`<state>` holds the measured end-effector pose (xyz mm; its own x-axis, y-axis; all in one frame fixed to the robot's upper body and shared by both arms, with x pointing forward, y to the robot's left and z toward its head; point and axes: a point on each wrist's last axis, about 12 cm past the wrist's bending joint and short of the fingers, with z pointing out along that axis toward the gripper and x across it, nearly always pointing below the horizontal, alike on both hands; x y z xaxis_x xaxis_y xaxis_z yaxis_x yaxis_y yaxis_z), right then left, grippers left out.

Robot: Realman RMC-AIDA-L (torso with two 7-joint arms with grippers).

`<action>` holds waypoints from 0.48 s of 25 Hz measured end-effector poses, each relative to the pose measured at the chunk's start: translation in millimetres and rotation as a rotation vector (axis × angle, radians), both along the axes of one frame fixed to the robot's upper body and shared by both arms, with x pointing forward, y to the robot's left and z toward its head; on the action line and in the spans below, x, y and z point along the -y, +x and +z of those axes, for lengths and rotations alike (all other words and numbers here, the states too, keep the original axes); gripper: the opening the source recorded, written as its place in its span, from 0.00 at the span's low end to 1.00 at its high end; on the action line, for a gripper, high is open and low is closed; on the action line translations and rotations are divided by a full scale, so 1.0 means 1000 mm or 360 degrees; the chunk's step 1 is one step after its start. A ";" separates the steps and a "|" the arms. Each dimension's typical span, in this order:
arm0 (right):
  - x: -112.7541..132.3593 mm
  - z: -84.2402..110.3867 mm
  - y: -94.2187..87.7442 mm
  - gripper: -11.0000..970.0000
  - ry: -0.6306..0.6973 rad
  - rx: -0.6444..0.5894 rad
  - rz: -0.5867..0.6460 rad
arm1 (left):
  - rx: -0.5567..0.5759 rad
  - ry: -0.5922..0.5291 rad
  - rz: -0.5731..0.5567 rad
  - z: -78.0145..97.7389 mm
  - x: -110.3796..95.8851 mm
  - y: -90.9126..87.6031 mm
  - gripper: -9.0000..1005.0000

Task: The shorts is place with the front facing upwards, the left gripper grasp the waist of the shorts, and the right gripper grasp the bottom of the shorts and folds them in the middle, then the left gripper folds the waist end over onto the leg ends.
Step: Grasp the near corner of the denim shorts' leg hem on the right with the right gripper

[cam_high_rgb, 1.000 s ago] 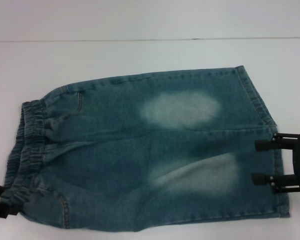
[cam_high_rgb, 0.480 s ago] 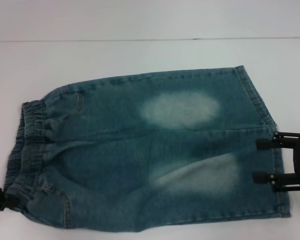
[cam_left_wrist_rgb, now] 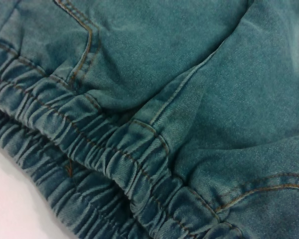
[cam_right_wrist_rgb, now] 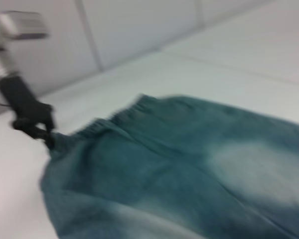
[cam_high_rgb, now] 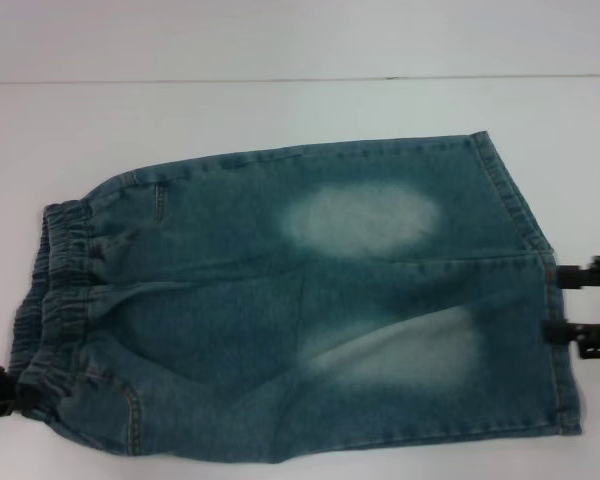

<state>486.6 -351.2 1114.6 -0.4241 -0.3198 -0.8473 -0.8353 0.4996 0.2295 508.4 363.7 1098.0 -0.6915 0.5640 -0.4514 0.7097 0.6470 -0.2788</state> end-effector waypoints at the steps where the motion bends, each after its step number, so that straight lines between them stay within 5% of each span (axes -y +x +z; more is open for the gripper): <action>1: 0.004 0.003 -0.001 0.84 -0.0024 -0.0042 -0.0043 | 0.0001 0.0003 -0.0002 0.000 0.000 0.000 0.07; 12: 0.019 0.034 0.003 0.84 -0.0392 -0.0561 -0.0199 | 0.0006 0.0027 -0.0003 0.000 0.003 0.006 0.07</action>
<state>489.9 -369.7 1148.9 -0.7215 -0.4218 -0.5492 -0.6572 0.6671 0.3510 514.0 360.5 1098.5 -0.6886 0.5730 -0.4445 0.7121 0.6502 -0.2649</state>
